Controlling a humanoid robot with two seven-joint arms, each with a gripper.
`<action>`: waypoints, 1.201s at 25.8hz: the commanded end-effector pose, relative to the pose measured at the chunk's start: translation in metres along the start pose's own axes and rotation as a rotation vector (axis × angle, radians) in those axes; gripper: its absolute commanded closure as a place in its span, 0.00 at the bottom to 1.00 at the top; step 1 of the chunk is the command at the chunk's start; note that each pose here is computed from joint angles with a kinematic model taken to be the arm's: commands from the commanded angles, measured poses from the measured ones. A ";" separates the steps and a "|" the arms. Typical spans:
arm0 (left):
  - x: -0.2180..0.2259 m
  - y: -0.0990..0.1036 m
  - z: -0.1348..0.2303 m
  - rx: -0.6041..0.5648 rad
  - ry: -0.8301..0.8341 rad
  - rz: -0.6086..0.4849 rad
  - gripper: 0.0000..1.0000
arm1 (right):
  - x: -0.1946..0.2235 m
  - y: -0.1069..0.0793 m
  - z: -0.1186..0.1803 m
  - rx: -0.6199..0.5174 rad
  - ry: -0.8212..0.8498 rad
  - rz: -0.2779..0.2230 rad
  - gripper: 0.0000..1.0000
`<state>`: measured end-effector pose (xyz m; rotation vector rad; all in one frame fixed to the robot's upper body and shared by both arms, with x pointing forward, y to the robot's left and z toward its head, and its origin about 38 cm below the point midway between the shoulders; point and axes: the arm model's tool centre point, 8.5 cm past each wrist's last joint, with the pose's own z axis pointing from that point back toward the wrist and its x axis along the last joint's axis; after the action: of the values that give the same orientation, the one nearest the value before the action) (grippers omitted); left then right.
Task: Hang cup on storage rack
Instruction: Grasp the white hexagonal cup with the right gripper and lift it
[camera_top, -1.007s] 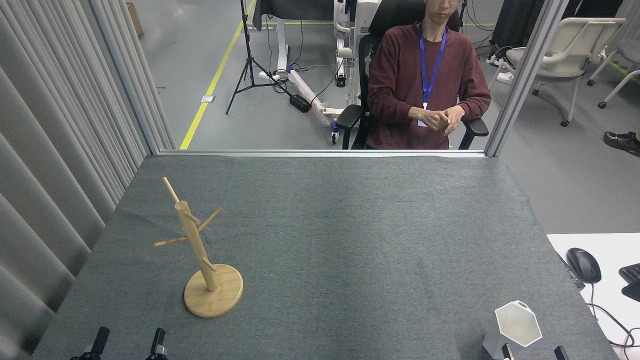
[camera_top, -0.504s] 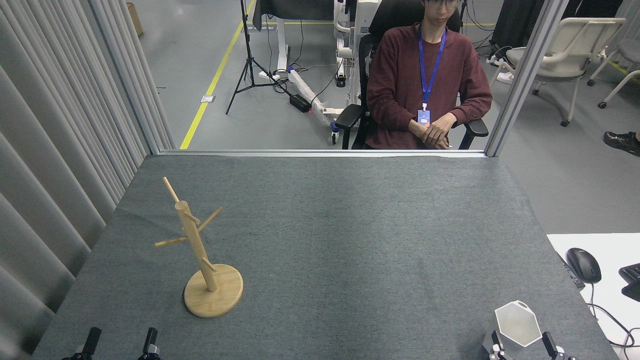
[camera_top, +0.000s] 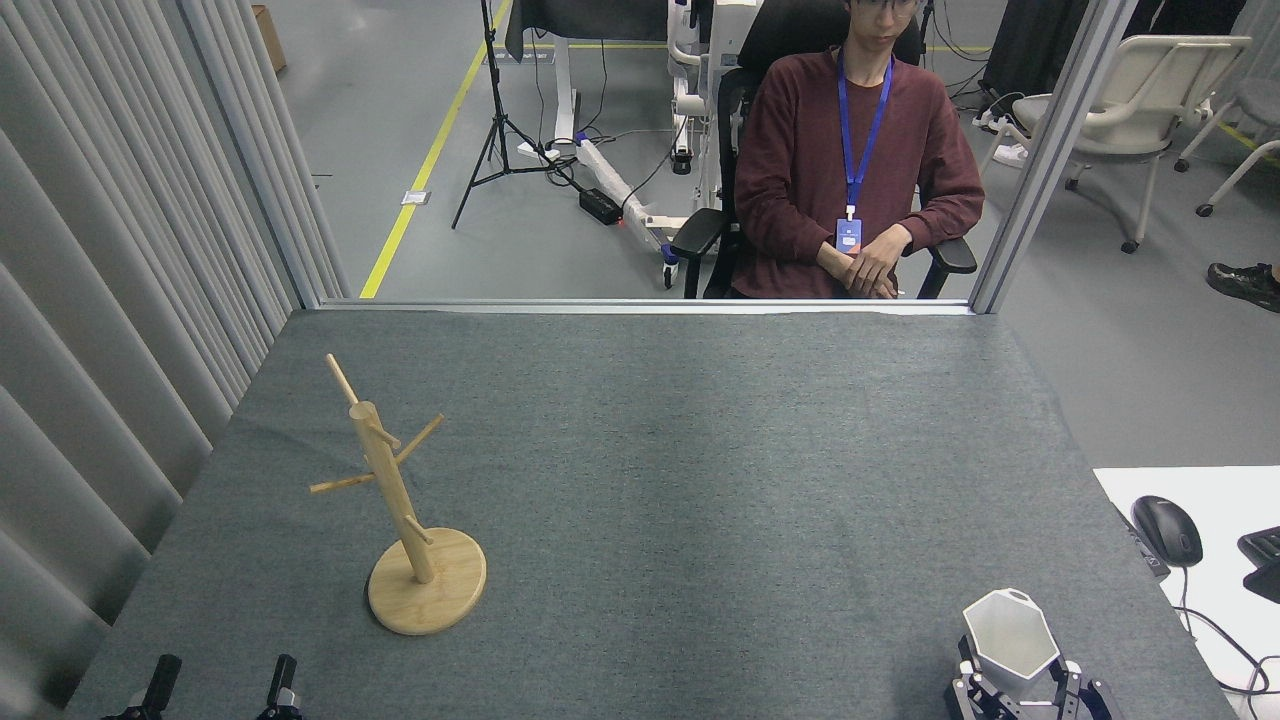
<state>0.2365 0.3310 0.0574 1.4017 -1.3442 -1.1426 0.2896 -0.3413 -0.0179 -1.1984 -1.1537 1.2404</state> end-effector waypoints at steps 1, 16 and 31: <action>0.007 0.000 0.001 -0.005 -0.072 0.026 0.00 | 0.003 -0.006 -0.001 -0.026 -0.014 0.000 0.45; 0.147 0.002 -0.043 0.015 -0.922 0.146 0.00 | 0.035 -0.098 0.019 -0.315 -0.362 0.052 0.46; 0.232 -0.009 -0.048 0.011 -1.010 0.122 0.00 | 0.129 -0.089 0.047 -0.318 -0.473 -0.136 0.45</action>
<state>0.2837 0.1083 0.0449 0.6874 -2.0537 -1.8598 0.2479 -0.2364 0.0667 -1.0968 -1.7575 1.3147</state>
